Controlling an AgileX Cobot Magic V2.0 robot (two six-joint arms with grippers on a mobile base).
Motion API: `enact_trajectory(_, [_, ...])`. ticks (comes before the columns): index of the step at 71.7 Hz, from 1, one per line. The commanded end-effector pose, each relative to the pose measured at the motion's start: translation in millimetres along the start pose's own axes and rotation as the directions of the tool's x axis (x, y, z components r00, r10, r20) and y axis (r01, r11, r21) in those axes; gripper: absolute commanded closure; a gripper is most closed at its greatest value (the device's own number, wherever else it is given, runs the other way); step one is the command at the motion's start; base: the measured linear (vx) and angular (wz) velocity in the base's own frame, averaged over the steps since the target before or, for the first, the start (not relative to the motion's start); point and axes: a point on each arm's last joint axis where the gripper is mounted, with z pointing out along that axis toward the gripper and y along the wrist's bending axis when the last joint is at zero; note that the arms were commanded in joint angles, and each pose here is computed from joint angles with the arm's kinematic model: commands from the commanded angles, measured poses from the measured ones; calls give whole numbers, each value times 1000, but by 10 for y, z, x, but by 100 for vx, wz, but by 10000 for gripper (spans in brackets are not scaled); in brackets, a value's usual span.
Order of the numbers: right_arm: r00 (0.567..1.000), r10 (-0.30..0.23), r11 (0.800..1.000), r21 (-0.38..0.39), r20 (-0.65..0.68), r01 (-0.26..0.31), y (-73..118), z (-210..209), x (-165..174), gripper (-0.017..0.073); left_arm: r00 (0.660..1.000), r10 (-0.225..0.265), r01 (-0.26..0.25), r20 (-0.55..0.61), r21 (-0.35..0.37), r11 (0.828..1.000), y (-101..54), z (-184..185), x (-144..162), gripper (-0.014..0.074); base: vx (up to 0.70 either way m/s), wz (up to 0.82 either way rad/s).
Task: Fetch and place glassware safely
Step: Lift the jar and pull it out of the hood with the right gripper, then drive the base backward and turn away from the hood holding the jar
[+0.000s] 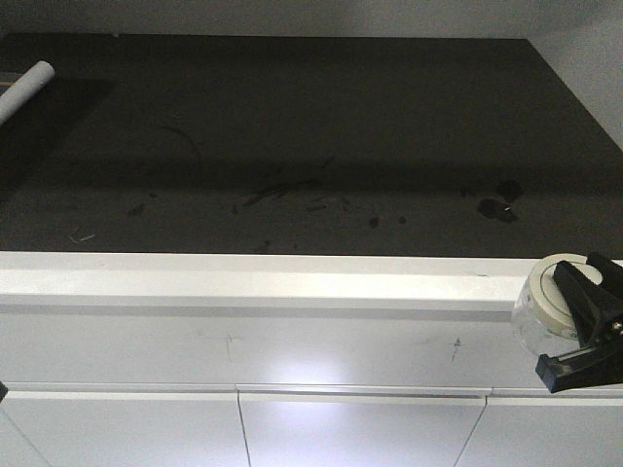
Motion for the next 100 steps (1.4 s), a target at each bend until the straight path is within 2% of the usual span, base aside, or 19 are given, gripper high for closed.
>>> enact_trajectory(1, [991, -7, 1000, 6, 137, 6, -18, -3, -197, 563, 997, -28, 25, 65, 37, 999, -34, 12, -124, 601, 0, 0])
enact_trajectory(59, [991, -7, 1000, 6, 137, 6, -18, -3, -197, 563, 997, -28, 25, 65, 37, 999, -34, 12, -124, 601, -1, 2])
enact_trajectory(100, [991, -7, 1000, 6, 137, 6, -18, -3, -197, 563, 997, -28, 25, 65, 37, 999, -34, 12, -124, 601, -14, 26])
